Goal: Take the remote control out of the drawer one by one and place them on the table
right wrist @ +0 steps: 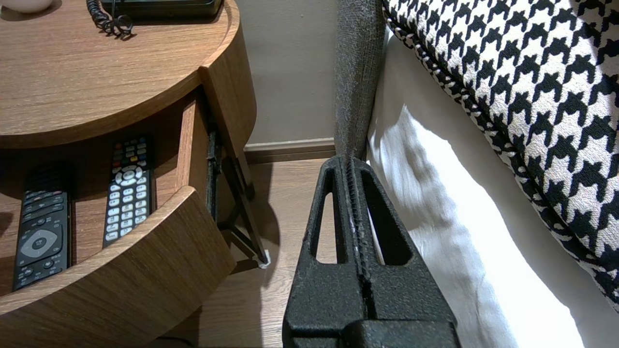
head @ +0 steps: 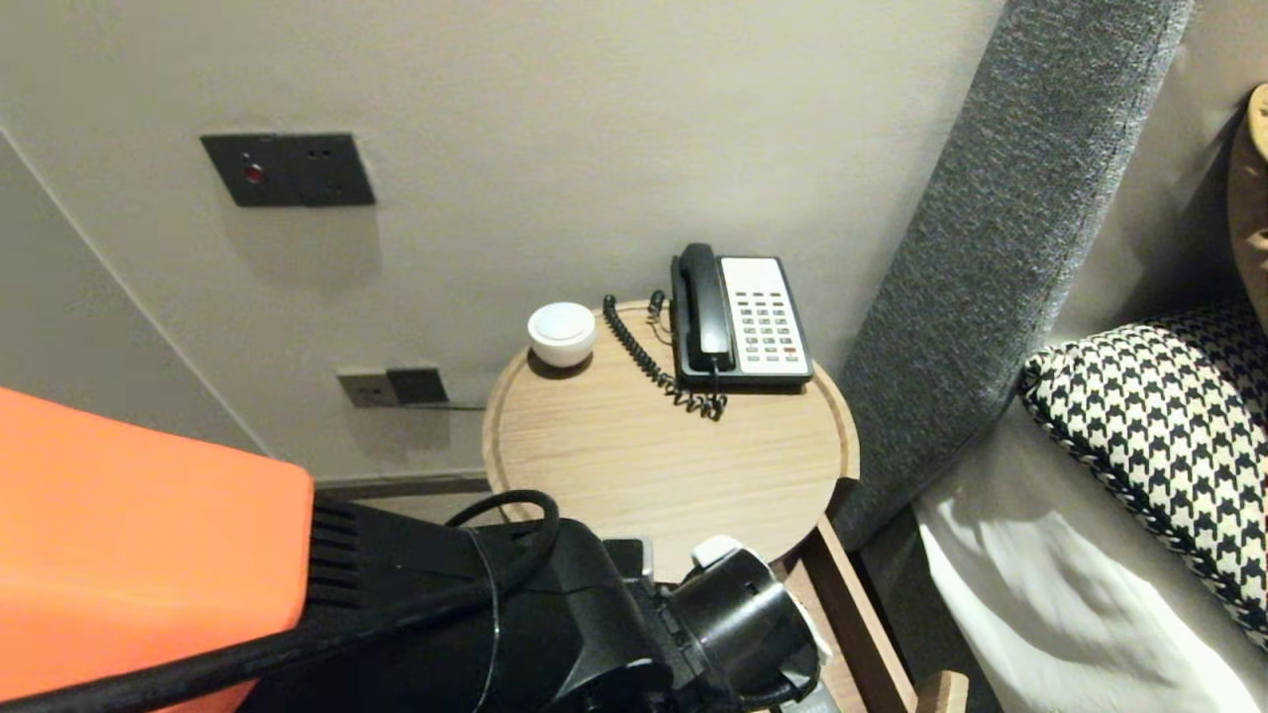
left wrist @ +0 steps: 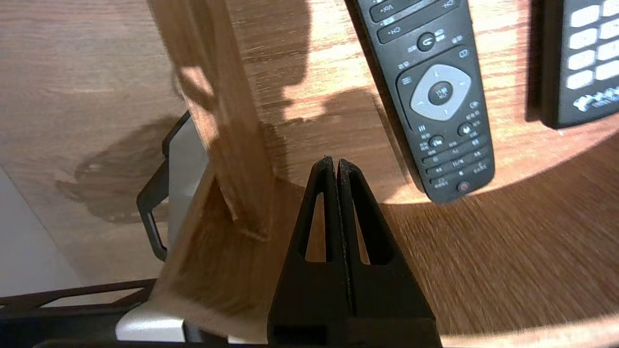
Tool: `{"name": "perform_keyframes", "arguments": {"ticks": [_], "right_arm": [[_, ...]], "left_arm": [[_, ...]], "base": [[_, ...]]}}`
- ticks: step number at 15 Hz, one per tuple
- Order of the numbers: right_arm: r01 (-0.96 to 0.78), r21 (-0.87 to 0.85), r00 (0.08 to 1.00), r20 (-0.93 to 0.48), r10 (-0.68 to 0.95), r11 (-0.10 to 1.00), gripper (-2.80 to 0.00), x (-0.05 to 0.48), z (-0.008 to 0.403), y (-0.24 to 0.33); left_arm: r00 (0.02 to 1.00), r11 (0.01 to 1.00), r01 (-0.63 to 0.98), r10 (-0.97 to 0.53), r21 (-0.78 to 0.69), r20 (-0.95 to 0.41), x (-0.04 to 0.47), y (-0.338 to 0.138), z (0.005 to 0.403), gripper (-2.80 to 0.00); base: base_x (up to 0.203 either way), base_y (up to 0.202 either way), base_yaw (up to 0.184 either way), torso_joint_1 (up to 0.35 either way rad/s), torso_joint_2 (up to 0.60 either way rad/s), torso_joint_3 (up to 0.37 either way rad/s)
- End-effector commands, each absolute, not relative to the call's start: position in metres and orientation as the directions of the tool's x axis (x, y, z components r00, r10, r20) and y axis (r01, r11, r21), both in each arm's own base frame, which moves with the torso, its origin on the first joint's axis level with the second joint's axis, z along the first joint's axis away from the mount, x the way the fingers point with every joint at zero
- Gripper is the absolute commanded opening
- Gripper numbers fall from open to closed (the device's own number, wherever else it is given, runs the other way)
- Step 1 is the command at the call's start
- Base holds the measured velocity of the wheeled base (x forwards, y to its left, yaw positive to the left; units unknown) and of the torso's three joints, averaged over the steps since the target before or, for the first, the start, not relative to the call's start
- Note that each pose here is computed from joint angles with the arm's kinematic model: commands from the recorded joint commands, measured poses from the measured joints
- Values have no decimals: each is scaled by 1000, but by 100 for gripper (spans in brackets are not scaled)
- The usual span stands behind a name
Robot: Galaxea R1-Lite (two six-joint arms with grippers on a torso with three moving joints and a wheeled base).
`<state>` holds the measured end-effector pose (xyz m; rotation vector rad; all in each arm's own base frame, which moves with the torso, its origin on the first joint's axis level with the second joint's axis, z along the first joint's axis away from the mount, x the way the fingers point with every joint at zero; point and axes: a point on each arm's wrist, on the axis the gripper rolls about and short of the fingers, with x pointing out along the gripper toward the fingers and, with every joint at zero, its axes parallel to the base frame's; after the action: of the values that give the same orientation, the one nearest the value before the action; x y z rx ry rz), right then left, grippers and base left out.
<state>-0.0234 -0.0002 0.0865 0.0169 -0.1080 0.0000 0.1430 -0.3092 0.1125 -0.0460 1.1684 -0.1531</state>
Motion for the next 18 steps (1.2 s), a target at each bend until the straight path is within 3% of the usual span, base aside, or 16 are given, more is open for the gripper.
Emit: {"name": "perform_keyframes", "arguments": {"ticks": [1, 14, 15, 18], "right_arm": [[-1, 17, 998, 67, 0, 1000, -280, -20, 76, 0], [0, 17, 998, 67, -1, 1000, -280, -20, 76, 0], [0, 17, 998, 67, -2, 1000, -280, -20, 76, 0], [-1, 17, 998, 67, 0, 1000, -280, -20, 76, 0]], "left_arm": [[376, 992, 83, -121, -97, -919, 146, -311, 106, -280], [441, 981, 54, -192, -188, -877, 173, -338, 110, -280], [441, 981, 53, -189, -185, -877, 174, -340, 105, 0], [434, 983, 56, -181, -174, -883, 175, -343, 98, 0]], "base": [[0, 0, 0, 0, 0, 0], [0, 0, 0, 0, 0, 0], [0, 0, 0, 0, 0, 0], [0, 0, 0, 0, 0, 0]]}}
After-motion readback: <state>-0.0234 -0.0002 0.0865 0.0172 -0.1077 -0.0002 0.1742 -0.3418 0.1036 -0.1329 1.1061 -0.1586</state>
